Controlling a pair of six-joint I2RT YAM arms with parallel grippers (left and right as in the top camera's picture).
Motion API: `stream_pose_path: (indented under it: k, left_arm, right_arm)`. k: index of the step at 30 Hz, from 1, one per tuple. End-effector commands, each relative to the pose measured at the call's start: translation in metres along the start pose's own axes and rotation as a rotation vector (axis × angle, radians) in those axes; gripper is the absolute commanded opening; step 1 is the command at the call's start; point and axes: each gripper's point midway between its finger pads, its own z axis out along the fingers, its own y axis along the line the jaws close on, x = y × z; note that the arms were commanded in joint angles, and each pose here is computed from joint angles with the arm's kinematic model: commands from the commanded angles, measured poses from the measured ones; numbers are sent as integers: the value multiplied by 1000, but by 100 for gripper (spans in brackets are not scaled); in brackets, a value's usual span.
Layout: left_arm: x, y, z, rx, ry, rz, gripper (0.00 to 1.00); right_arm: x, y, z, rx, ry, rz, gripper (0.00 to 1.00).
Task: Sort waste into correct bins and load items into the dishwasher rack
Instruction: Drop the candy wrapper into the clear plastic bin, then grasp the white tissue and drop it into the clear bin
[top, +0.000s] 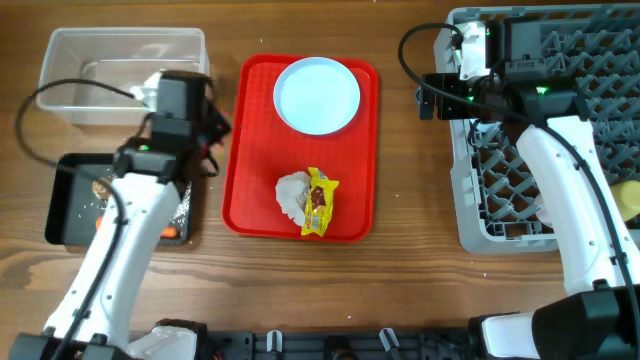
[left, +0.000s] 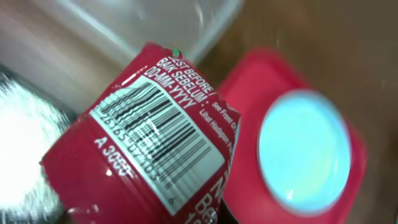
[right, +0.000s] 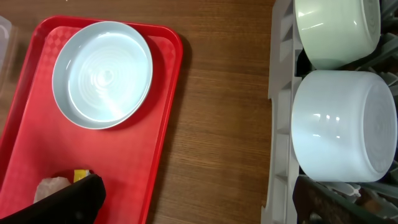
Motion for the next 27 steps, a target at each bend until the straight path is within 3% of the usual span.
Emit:
stream_pose_path:
  k: [1, 3, 5, 10, 13, 14, 15, 16, 17, 18, 24, 27]
  left_arm:
    - [-66, 32, 2, -57, -183, -85, 4]
    - [-107, 32, 17, -18, -310, -97, 4]
    - [-127, 23, 44, 13, -379, -73, 4]
    - [-125, 19, 127, -4, -362, 7, 4]
    - [-160, 2, 135, -14, -385, 72, 8]
    - [-169, 1, 138, -18, -388, 67, 12]
    - [-175, 2, 142, -24, -390, 61, 25]
    - [-179, 6, 146, -28, -395, 51, 62]
    - [-179, 6, 147, -29, -394, 52, 89]
    - [-179, 6, 146, -29, -394, 52, 100]
    - [-167, 1, 137, -17, -322, 75, 100]
    - [-123, -24, 108, 20, -159, 144, 100]
  right_arm:
    - [1, 2, 1, -19, 6, 16, 100]
    - [1, 2, 1, -19, 6, 16, 100]
    - [2, 2, 1, -19, 8, 16, 100]
    - [2, 2, 1, -18, 7, 13, 100]
    - [1, 2, 1, -19, 4, 13, 100]
    - [1, 2, 1, -18, 5, 13, 100]
    - [1, 2, 1, -18, 6, 13, 100]
    - [2, 2, 1, -18, 7, 13, 100]
    - [2, 2, 1, -18, 7, 13, 100]
    - [1, 2, 1, -18, 6, 13, 100]
    - [2, 2, 1, -18, 7, 13, 100]
    - [2, 2, 1, -18, 8, 13, 100]
